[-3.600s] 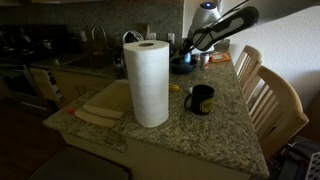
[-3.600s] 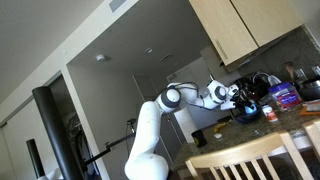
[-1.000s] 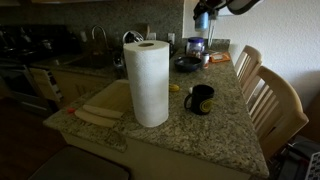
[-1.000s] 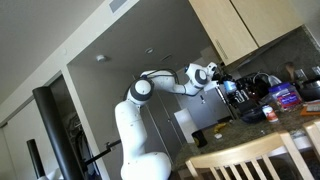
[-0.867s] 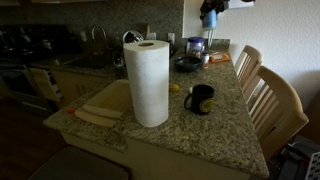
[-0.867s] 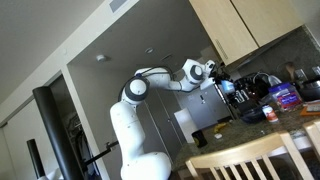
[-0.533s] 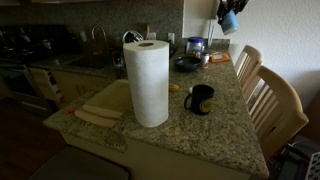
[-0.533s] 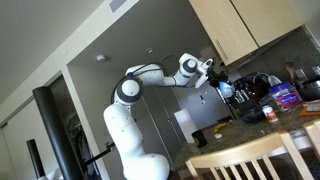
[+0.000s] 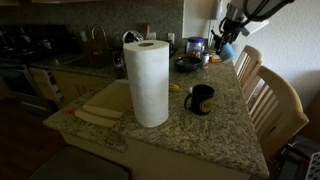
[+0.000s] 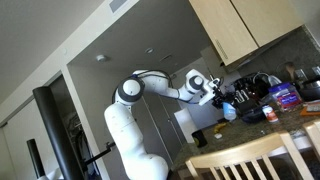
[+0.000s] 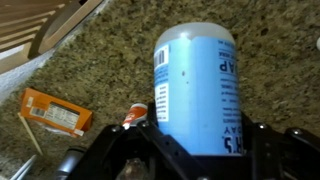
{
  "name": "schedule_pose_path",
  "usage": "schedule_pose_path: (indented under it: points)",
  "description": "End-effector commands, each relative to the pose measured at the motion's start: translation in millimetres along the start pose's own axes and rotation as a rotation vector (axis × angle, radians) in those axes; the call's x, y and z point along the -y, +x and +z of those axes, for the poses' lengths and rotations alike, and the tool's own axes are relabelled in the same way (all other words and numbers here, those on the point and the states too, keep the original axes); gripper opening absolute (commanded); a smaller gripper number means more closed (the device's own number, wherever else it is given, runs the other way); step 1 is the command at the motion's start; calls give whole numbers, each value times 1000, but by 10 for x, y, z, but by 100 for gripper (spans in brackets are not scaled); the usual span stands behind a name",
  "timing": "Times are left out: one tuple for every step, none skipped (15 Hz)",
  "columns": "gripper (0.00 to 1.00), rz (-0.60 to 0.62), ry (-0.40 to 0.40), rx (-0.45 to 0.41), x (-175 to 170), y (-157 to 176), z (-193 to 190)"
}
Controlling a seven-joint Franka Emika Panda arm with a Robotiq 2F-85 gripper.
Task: Pick the bottle in the bowl and put it on the counter
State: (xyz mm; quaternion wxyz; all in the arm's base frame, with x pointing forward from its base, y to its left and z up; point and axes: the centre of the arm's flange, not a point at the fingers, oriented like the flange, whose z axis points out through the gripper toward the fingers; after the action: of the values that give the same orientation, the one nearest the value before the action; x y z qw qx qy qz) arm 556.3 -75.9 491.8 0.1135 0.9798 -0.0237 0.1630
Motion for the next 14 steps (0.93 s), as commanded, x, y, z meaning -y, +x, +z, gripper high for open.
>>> schedule_pose_path:
  points:
    - [45, 22, 60, -119, 379, -442, 506]
    - [45, 48, 72, -154, 473, -518, 594]
    - [45, 75, 86, -188, 542, -578, 634]
    - [45, 113, 109, -227, 590, -636, 676]
    - [45, 147, 124, -263, 616, -687, 717]
    - [45, 174, 141, -294, 629, -735, 749]
    - [45, 193, 151, -324, 630, -779, 782]
    - [45, 209, 159, -349, 623, -818, 812]
    - [45, 222, 166, -374, 607, -852, 836]
    - [45, 230, 171, -398, 591, -878, 860]
    - [45, 229, 169, -416, 573, -900, 872]
    - [45, 228, 163, -437, 548, -914, 899]
    - [45, 222, 159, -454, 515, -922, 912]
    - [45, 218, 149, -475, 478, -922, 919]
